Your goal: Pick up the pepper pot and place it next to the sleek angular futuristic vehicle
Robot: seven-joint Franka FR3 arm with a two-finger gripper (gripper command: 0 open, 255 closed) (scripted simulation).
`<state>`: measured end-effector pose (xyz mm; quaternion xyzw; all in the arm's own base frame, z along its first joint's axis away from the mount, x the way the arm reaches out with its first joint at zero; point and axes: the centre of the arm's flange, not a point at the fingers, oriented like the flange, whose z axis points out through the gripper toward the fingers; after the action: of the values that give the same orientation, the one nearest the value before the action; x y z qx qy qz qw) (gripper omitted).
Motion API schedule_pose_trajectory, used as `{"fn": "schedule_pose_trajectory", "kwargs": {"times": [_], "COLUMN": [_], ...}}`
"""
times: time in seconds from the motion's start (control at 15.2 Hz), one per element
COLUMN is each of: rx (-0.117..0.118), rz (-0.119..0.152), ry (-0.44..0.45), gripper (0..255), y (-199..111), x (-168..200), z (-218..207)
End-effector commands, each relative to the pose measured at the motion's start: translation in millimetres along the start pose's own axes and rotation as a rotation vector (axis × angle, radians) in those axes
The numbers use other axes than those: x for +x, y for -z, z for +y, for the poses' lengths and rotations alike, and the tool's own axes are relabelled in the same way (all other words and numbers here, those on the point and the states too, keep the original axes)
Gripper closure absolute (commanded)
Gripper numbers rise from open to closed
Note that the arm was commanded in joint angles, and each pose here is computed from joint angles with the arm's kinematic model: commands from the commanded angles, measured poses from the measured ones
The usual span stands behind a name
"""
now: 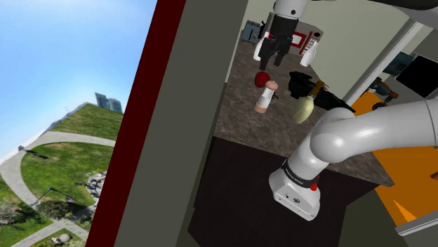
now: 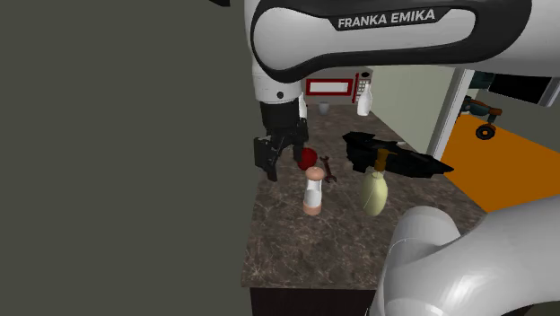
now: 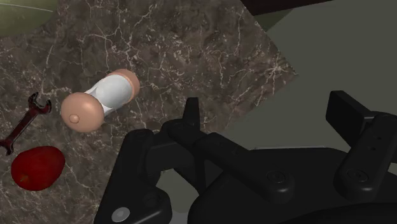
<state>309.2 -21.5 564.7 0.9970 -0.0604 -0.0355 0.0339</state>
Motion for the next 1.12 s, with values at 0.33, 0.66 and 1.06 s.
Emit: {"fn": "schedule_pose_trajectory", "kwargs": {"times": [0.33, 0.66, 1.06], "rx": [0.043, 0.086, 0.138], "rz": [0.012, 0.023, 0.037], "ry": [-0.036, -0.072, -0.115], "gripper": [0, 0, 0], "y": [-28.0, -58.6, -98.7], "x": [15.4, 28.8, 42.5], "z": [63.9, 127.0, 201.6]}}
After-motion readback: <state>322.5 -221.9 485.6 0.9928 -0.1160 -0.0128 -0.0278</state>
